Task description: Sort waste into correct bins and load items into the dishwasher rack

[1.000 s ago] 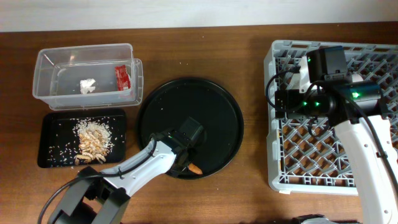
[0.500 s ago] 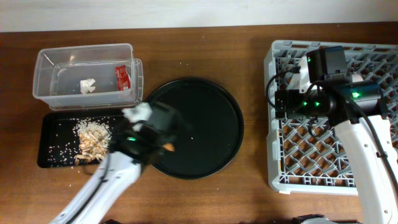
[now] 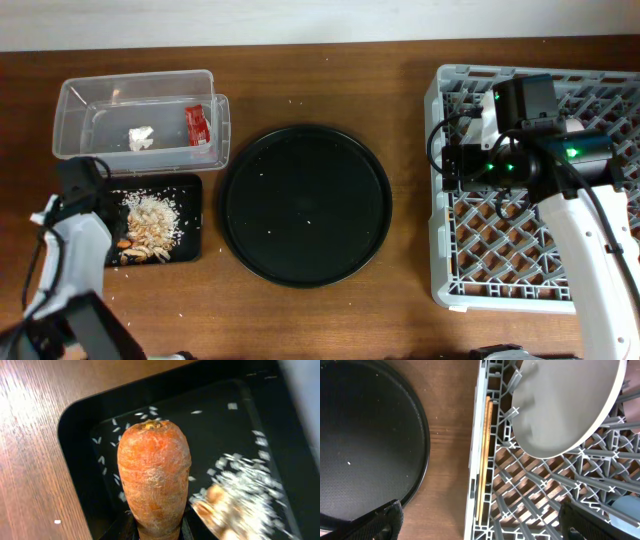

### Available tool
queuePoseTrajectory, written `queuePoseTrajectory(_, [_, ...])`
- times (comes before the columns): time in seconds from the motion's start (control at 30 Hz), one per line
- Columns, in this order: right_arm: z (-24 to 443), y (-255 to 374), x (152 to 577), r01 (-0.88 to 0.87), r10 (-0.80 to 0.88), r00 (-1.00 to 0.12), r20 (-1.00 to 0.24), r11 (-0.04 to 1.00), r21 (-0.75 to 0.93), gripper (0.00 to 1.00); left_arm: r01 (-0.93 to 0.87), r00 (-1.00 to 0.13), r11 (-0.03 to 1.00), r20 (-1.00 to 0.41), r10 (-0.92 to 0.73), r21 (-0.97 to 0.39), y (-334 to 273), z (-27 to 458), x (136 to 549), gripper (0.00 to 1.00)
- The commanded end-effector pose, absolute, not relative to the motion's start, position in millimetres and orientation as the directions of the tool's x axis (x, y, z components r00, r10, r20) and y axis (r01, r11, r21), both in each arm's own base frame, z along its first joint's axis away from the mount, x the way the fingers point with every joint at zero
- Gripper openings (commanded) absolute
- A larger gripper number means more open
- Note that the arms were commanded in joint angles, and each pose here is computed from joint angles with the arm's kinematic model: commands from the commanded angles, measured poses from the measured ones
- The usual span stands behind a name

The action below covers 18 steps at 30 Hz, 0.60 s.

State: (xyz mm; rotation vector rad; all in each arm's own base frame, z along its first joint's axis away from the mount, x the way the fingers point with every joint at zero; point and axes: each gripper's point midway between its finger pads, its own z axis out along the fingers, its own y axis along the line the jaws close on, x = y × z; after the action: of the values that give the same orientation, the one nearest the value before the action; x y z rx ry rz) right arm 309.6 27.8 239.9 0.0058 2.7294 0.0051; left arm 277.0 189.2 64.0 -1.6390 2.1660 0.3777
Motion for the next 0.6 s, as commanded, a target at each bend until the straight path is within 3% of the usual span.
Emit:
queuePoseTrajectory(0.0, [240,30,310,0.001,0.005,-0.916,-0.401,1.0,0.011,0.98,-0.966,-0.238,0.259,-0.389,-0.89,-0.001,195,34,275,0.16])
queuePoseTrajectory(0.07, [240,30,310,0.0,0.004,-0.916,-0.401,1.0,0.011,0.98,-0.965,-0.245,0.263,-0.369,-0.897,0.001,193,26,276,0.23])
queuePoseTrajectory(0.13, [240,30,310,0.0,0.004,-0.916,-0.401,1.0,0.01,0.98,-0.963,-0.249,0.271,-0.373,-0.894,-0.006,194,28,279,0.41])
queuePoseTrajectory(0.2, [240,30,310,0.0,0.004,-0.916,-0.401,1.0,0.01,0.99,-0.943,-0.303,0.332,-0.369,-0.879,-0.014,193,32,286,0.52])
queuePoseTrajectory(0.33, [242,31,315,0.0,0.006,-0.908,-0.419,1.0,0.014,0.98,-0.878,-0.395,0.463,-0.361,-0.845,-0.121,185,73,323,0.59])
queuePoseTrajectory(0.43, [250,67,334,-0.097,0.005,-0.881,-0.473,0.977,0.191,0.98,-0.555,-0.675,0.79,-0.415,-0.611,-0.26,125,128,380,0.71])
queuePoseTrajectory(0.47, [252,80,340,-0.137,0.002,-0.874,-0.487,0.959,0.249,0.99,-0.383,-0.757,0.868,-0.43,-0.492,-0.318,89,138,393,0.83])
queuePoseTrajectory(0.5, [253,92,347,-0.174,0.001,-0.868,-0.496,0.936,0.306,0.98,-0.283,-0.804,0.899,-0.429,-0.412,-0.333,61,138,397,0.99])
queuePoseTrajectory(0.57, [243,100,355,-0.187,-0.003,-0.881,-0.474,0.92,0.344,0.98,-0.204,-0.875,0.932,-0.371,-0.311,-0.301,27,129,383,0.99])
